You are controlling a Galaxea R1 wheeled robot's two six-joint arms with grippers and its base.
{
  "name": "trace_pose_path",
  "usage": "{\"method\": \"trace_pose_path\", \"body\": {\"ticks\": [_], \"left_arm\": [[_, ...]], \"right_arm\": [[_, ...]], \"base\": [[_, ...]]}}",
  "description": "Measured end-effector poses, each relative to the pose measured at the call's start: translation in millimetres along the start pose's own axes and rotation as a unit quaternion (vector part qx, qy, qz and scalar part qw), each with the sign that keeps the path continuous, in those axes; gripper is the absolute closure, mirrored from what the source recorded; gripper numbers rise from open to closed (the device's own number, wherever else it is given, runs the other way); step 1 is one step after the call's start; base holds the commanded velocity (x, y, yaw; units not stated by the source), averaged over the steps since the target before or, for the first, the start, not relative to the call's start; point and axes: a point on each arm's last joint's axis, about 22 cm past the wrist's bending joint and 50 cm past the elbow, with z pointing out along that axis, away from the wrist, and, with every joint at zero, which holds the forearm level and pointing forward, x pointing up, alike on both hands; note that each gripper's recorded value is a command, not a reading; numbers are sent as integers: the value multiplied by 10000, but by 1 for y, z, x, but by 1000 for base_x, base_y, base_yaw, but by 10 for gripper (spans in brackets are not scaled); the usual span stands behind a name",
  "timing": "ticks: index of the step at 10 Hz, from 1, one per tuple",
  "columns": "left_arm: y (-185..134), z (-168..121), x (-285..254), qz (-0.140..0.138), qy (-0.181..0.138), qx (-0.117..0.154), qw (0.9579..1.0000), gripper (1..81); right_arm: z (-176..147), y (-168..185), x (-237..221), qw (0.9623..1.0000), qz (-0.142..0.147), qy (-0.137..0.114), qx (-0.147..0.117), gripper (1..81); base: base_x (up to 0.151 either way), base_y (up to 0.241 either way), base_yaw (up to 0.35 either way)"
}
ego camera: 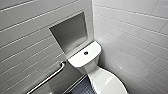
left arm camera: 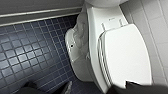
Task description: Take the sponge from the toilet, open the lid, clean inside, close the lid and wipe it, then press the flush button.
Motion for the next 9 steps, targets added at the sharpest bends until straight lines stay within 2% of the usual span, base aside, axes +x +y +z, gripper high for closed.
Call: {"method": "trace_pose_path", "body": {"ticks": [2, 3, 6, 9], "left_arm": [[-19, -18, -43, 217, -344, 34, 9992, 10], [-35, -32, -84, 317, -662, 111, 9972, 10], [-97, -84, -201, 567, -1498, 487, 9859, 10], [-120, -132, -299, 706, -2083, 547, 9740, 10]], "right_arm": [[0, 0, 6, 9999, 31, 122, -1, 811], [1, -8, 9, 9998, 56, 152, 87, 811], [-7, -25, 21, 9986, 143, 293, 409, 811], [-33, -12, 34, 9959, 507, 439, 602, 811]], "base": [[0, 0, 0], [0, 0, 0], [0, 0, 0], [0, 0, 0]]}}
